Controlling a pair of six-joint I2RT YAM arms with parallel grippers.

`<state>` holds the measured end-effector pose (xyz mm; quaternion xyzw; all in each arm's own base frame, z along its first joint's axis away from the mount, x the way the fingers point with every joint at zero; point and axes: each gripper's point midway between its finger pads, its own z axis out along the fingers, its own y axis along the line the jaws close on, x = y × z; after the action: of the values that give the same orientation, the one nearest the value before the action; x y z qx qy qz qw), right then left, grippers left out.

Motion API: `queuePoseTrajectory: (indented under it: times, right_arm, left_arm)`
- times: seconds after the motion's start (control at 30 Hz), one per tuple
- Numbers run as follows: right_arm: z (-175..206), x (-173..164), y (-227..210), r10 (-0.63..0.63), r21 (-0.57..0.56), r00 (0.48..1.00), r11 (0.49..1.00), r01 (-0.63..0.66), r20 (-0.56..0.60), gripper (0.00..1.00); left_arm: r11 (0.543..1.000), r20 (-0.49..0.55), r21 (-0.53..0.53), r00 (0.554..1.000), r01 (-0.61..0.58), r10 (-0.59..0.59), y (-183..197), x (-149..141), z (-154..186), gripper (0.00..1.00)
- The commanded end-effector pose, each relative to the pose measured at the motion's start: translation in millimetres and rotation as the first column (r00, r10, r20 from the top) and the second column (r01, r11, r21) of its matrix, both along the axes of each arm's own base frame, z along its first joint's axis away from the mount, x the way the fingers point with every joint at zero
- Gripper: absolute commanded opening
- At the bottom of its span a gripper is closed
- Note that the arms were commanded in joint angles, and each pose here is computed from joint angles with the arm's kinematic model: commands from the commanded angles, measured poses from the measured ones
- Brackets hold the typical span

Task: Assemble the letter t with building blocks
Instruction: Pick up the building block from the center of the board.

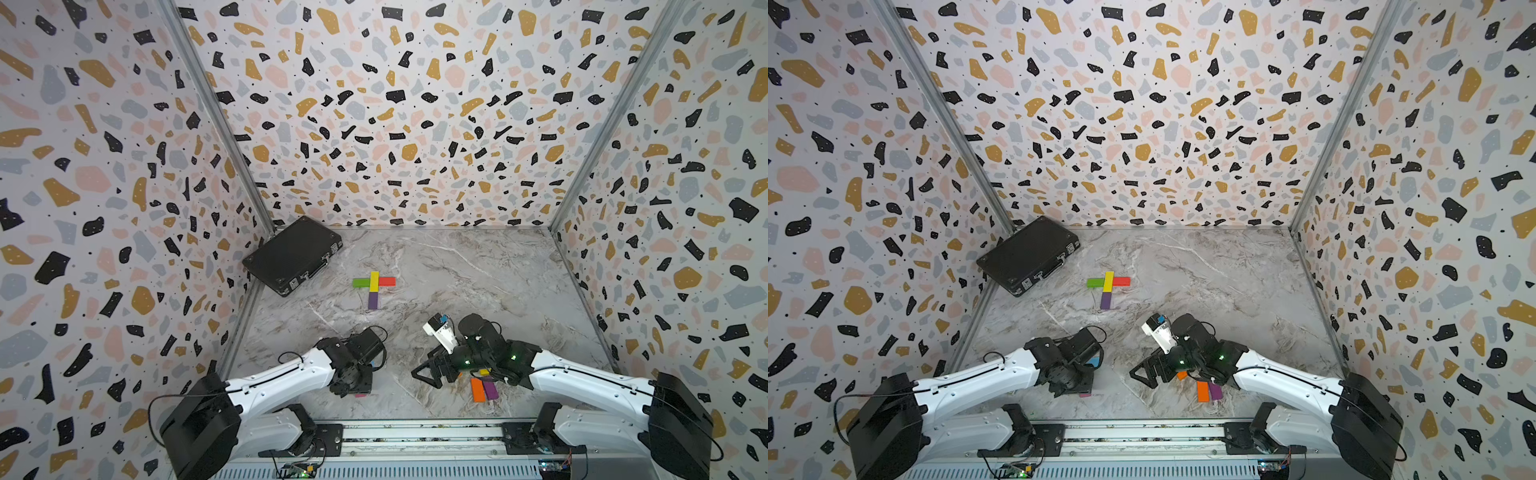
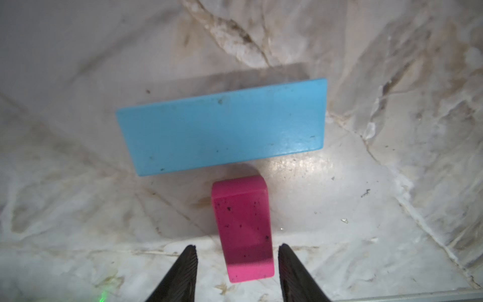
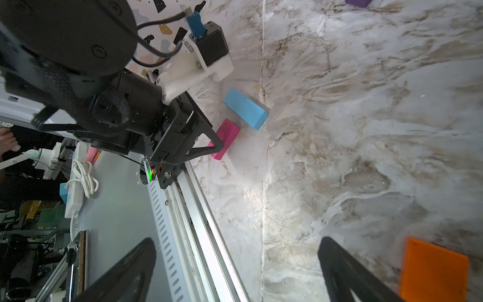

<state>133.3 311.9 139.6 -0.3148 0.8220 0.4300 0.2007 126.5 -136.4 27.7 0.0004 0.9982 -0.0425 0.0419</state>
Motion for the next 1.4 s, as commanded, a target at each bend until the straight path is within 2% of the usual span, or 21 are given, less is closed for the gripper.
queuePoseTrajectory:
  times: [0.0,0.43,0.6,0.73,0.87,0.97,1.1,1.2,1.37]
  right_arm:
    - [9.8,1.6,4.9,0.006,0.023,1.0,1.0,-0.007,0.019,0.99]
    - [10.4,1.8,3.9,0.005,0.023,1.0,1.0,-0.005,0.022,0.99]
    - [9.1,1.9,4.9,0.005,0.022,1.0,1.0,-0.005,0.017,0.99]
    - [9.1,1.8,4.3,0.001,0.023,1.0,1.0,-0.002,0.018,0.99]
    - [7.1,2.4,4.6,-0.002,0.022,1.0,1.0,0.002,0.012,0.99]
    - [7.3,2.6,6.9,0.007,0.022,1.0,1.0,-0.007,0.011,0.99]
    - [10.6,4.7,12.1,0.028,0.012,0.999,1.0,-0.029,0.022,0.99]
    - [16.7,8.3,16.3,0.04,0.026,0.999,0.999,-0.041,0.025,0.99]
    - [26.2,20.7,9.6,0.018,0.045,0.999,0.999,-0.02,0.034,0.99]
  left_arm:
    - [1.0,-0.007,0.003,1.0,-0.005,0.005,-0.8,-0.9,-7.5,0.5]
    - [0.999,-0.004,0.053,1.0,-0.009,0.009,5.6,1.6,-12.5,0.37]
    - [1.0,-0.011,0.029,1.0,0.0,0.0,5.0,-2.9,-8.1,0.3]
    - [1.0,-0.032,-0.002,0.999,0.029,-0.029,2.0,-9.3,4.1,0.28]
    - [0.998,-0.006,-0.035,0.999,0.051,-0.052,-1.3,-8.1,29.7,0.26]
    - [0.995,0.037,-0.062,0.997,0.073,-0.071,-7.6,-1.0,51.1,0.26]
    - [0.994,0.083,0.001,0.991,0.106,-0.106,-8.6,18.7,70.3,0.27]
    - [0.992,0.084,0.019,0.988,0.126,-0.127,-17.5,35.4,73.7,0.27]
    - [0.992,0.087,-0.008,0.989,0.123,-0.122,-26.2,65.1,73.9,0.27]
